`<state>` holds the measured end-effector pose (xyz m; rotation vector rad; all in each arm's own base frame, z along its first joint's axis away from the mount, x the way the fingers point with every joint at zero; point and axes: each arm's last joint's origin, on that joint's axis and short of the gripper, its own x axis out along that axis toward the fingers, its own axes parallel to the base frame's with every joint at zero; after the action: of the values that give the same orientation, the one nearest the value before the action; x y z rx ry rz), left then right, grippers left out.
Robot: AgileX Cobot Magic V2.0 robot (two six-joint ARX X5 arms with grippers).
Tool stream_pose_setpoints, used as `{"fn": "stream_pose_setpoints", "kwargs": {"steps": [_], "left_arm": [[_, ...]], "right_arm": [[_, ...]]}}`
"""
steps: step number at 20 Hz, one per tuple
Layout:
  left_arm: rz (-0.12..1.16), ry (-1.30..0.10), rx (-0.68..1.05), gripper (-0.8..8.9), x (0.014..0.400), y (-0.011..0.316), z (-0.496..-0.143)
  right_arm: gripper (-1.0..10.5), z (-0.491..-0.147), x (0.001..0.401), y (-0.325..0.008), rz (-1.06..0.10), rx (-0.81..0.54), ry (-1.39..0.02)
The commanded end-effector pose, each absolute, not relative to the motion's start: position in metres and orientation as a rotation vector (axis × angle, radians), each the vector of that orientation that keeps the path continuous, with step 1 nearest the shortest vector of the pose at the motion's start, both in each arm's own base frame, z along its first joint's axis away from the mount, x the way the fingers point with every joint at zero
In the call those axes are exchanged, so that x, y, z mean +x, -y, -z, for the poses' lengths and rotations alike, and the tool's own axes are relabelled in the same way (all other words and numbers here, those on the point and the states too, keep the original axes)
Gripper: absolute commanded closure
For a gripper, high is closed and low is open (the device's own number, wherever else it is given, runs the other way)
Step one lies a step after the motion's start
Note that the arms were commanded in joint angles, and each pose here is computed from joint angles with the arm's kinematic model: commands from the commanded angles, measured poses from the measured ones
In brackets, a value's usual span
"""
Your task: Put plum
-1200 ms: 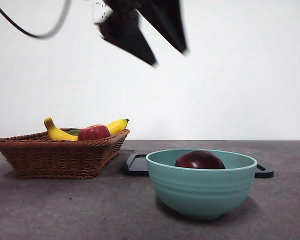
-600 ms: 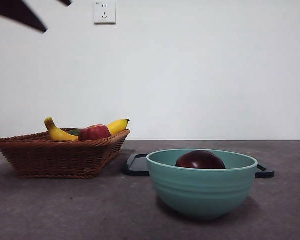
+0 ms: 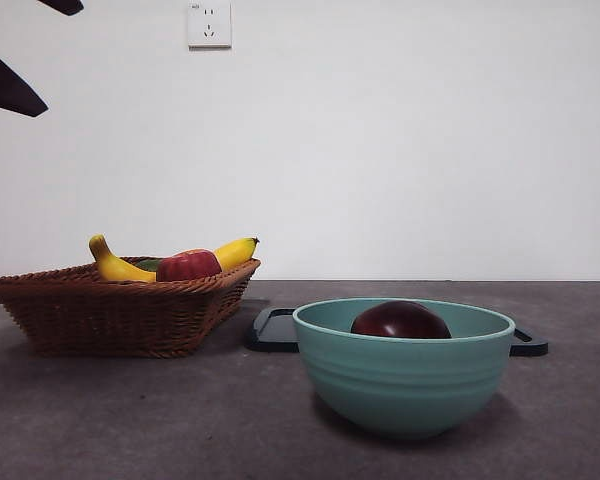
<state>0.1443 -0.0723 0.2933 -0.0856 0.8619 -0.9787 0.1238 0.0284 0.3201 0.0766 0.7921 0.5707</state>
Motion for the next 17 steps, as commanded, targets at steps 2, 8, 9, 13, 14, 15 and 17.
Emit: {"fn": "stream_pose_setpoints", "kwargs": {"steps": [2,8,9,13,14,15,17], "left_arm": [[0.992,-0.850,-0.085,4.40,0.145,0.073,-0.296],[0.993,-0.849,-0.085,4.40,0.145,0.073,-0.296],[0.992,-0.849,-0.085,4.40,0.145,0.073,-0.296],[0.992,-0.849,-0.085,4.40,0.145,0.073,-0.296],[0.992,-0.849,-0.085,4.40,0.145,0.073,-0.296],[0.992,-0.849,-0.085,4.40,0.145,0.073,-0.296],[0.992,-0.849,-0.085,4.40,0.145,0.073,-0.296]], "right_arm": [[5.4,-0.321,0.132,-0.034,-0.609,0.135,-0.835],[5.6,-0.285,0.166,-0.062,-0.680,0.151,-1.003],[5.6,-0.275,0.173,-0.069,-0.672,0.147,-1.019],[6.0,-0.242,0.191,-0.093,-0.643,0.091,-1.078],[6.1,-0.237,0.195,-0.098,-0.634,0.071,-1.087],[6.3,-0.232,0.198,-0.104,-0.630,0.051,-1.091],[6.5,-0.224,0.203,-0.114,-0.616,0.028,-1.101]]}}
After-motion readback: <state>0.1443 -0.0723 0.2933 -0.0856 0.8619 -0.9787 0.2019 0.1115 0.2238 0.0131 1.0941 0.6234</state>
